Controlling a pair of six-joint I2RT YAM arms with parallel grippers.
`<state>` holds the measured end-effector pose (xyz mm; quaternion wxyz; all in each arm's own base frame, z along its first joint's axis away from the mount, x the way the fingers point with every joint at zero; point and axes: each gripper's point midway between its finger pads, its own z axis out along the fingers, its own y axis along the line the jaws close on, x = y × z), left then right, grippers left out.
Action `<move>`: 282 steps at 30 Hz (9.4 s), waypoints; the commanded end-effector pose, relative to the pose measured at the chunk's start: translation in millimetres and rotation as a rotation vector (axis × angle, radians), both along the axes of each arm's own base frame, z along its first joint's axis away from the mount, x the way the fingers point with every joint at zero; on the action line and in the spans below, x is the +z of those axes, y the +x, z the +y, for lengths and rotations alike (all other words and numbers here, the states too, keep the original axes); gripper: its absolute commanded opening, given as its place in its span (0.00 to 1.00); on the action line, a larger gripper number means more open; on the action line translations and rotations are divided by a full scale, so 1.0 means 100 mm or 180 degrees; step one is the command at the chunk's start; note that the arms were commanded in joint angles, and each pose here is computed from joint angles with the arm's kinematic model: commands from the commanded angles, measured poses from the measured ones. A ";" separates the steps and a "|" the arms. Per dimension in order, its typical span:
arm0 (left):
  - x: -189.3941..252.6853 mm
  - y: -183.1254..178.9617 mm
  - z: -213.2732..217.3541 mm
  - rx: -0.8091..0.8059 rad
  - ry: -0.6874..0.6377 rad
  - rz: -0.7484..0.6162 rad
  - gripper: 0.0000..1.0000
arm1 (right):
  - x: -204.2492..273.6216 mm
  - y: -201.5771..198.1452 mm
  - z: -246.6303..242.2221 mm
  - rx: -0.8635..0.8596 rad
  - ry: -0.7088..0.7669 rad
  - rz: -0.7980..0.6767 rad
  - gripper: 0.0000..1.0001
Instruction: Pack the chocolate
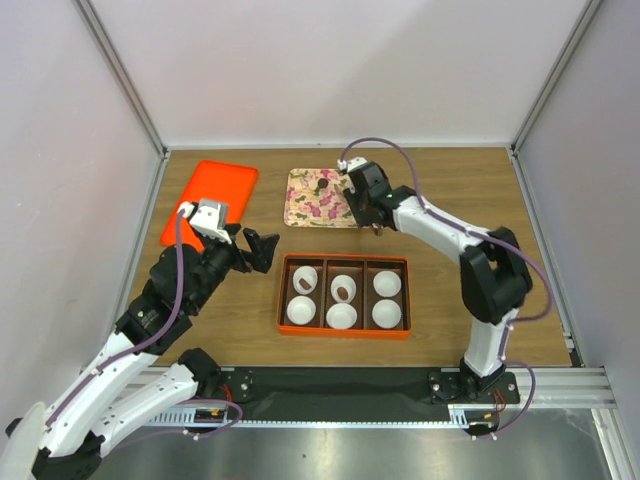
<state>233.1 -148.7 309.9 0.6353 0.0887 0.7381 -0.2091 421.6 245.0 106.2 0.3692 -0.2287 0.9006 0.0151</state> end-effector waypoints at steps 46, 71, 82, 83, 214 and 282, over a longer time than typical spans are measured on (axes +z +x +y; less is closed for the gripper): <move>0.21 -0.12 -0.12 -0.0299 -0.0204 -0.0164 1.00 | 0.57 -2.88 -1.01 -0.0910 0.0865 0.0638 0.31; 0.23 -0.12 -0.09 -0.0262 -0.0185 -0.0190 1.00 | 0.87 -2.74 -0.83 -0.0815 0.0971 0.0505 0.41; 0.25 -0.12 0.00 -0.0136 -0.0213 -0.0254 1.00 | 1.31 -1.87 -0.21 -0.0379 0.1020 -0.0046 0.42; 0.24 -0.10 0.01 -0.0112 -0.0191 -0.0244 1.00 | 1.37 -1.72 -0.17 -0.0368 0.1085 -0.0064 0.41; 0.16 0.02 0.15 0.0174 -0.0102 -0.0184 1.00 | 0.60 -2.97 0.37 0.1630 0.0941 0.0522 0.47; 0.22 0.01 0.21 0.0227 -0.0134 -0.0263 1.00 | -0.17 0.67 0.65 0.0387 -0.0085 -0.0269 0.40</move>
